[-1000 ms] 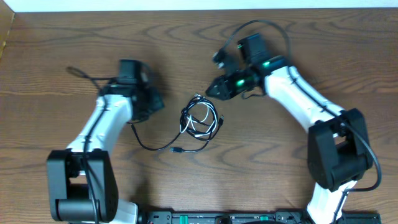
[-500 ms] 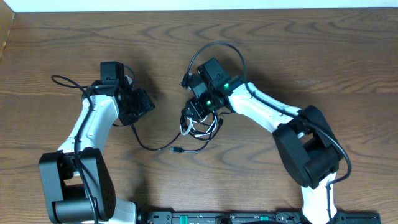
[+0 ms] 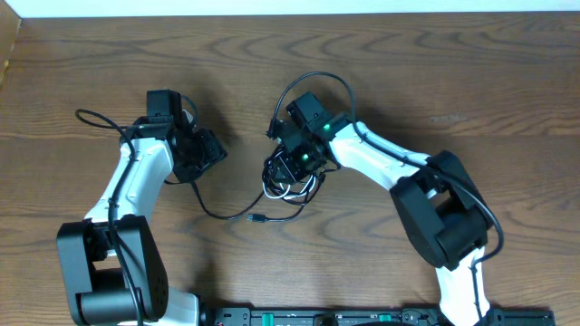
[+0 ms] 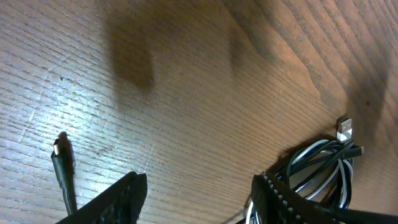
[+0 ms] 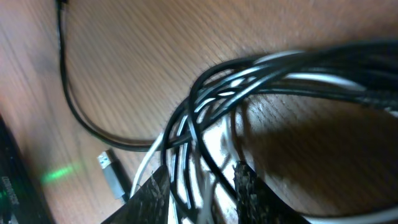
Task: Untangle cables
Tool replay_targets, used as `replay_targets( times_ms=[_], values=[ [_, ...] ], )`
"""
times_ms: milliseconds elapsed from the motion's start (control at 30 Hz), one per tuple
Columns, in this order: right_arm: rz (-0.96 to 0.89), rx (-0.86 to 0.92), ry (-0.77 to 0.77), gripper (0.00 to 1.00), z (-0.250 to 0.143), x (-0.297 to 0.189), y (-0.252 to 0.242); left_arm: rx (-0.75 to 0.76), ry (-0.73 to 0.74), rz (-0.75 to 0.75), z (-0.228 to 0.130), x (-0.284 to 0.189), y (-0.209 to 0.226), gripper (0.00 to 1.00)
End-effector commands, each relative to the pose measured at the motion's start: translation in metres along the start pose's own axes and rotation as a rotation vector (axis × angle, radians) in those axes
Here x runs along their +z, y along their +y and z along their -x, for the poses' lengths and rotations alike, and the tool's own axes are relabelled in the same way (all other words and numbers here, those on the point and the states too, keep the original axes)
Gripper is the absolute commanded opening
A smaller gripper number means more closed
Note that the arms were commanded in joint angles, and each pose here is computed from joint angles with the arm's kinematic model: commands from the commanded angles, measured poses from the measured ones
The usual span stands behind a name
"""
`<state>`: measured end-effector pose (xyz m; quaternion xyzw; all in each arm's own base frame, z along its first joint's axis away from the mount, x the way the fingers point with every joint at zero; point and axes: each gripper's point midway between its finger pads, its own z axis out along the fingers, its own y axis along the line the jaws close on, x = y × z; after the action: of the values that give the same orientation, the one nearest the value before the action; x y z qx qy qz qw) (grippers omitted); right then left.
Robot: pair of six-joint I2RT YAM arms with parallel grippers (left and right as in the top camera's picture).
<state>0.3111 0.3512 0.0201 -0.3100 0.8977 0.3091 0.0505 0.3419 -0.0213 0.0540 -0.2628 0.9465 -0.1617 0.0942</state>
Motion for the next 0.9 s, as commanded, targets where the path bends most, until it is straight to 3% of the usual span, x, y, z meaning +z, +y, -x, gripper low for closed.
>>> replay_targets(
  times_ms=[0, 300, 500, 733, 867],
  values=[
    [0.049, 0.015, 0.031, 0.30, -0.008, 0.013, 0.004, -0.003, -0.001, 0.012, 0.000, 0.000, 0.003, 0.58],
    [0.051, -0.046, -0.047, 0.36, 0.012, 0.011, 0.003, -0.003, 0.000, 0.012, 0.000, 0.000, 0.003, 0.59],
    [0.114, -0.027, -0.023, 0.16, 0.006, 0.010, 0.010, -0.003, 0.000, 0.012, 0.000, 0.000, 0.003, 0.59],
    [0.116, -0.038, 0.021, 0.14, -0.006, 0.024, 0.010, -0.003, 0.000, 0.011, 0.000, 0.000, 0.002, 0.58],
    [0.093, 0.017, 0.011, 0.26, -0.003, 0.023, 0.003, -0.003, -0.001, 0.012, 0.000, 0.000, 0.003, 0.59]
  ],
)
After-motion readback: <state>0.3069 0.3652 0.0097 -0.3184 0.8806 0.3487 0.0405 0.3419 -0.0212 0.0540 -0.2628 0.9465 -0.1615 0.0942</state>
